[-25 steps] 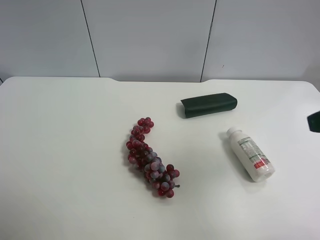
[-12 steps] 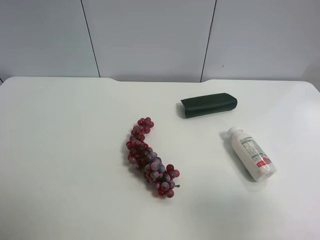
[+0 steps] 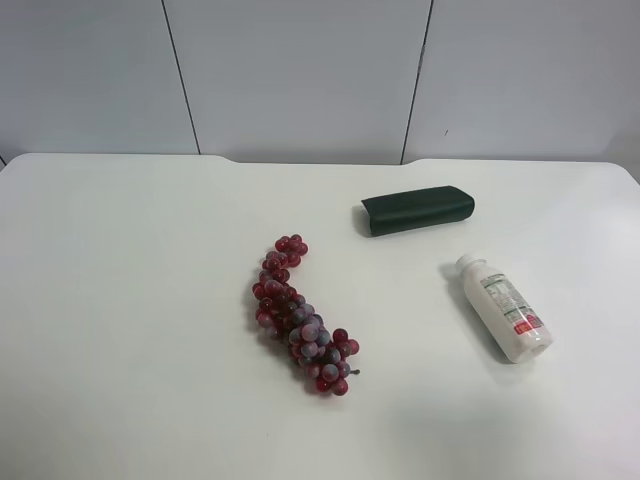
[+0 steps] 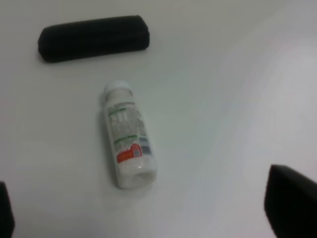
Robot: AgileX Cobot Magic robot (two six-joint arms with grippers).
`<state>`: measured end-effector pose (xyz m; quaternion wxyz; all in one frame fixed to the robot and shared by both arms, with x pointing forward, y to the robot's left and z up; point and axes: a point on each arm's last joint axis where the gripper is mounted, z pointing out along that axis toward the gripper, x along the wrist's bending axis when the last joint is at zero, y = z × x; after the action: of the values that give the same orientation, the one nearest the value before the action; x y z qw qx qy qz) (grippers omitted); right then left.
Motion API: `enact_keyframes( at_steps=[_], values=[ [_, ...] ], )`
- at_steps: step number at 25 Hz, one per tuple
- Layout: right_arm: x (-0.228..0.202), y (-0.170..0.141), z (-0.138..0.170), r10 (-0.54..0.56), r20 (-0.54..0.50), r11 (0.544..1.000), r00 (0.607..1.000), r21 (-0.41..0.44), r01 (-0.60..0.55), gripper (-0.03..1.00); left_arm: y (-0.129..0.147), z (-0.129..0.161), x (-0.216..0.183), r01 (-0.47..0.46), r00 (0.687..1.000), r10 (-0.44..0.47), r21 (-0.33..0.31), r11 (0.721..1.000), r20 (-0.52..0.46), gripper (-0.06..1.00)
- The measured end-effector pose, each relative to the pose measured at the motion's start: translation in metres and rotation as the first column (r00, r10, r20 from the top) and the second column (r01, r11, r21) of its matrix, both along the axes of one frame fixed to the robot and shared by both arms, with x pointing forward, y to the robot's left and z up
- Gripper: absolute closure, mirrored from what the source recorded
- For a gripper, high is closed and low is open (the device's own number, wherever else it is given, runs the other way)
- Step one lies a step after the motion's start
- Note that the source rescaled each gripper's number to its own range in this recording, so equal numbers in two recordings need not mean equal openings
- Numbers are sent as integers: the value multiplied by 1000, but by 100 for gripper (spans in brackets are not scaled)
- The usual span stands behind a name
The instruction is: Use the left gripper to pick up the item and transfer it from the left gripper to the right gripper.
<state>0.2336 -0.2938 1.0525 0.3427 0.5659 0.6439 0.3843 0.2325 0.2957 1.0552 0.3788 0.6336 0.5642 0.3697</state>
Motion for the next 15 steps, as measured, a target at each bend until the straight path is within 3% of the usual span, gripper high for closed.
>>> enact_keyframes(
  at_steps=[15],
  values=[
    [0, 0, 0, 0, 0, 1000, 1000, 0, 0, -3, 0, 0, 0, 0, 1000, 0, 0, 1000, 0, -3]
  ],
)
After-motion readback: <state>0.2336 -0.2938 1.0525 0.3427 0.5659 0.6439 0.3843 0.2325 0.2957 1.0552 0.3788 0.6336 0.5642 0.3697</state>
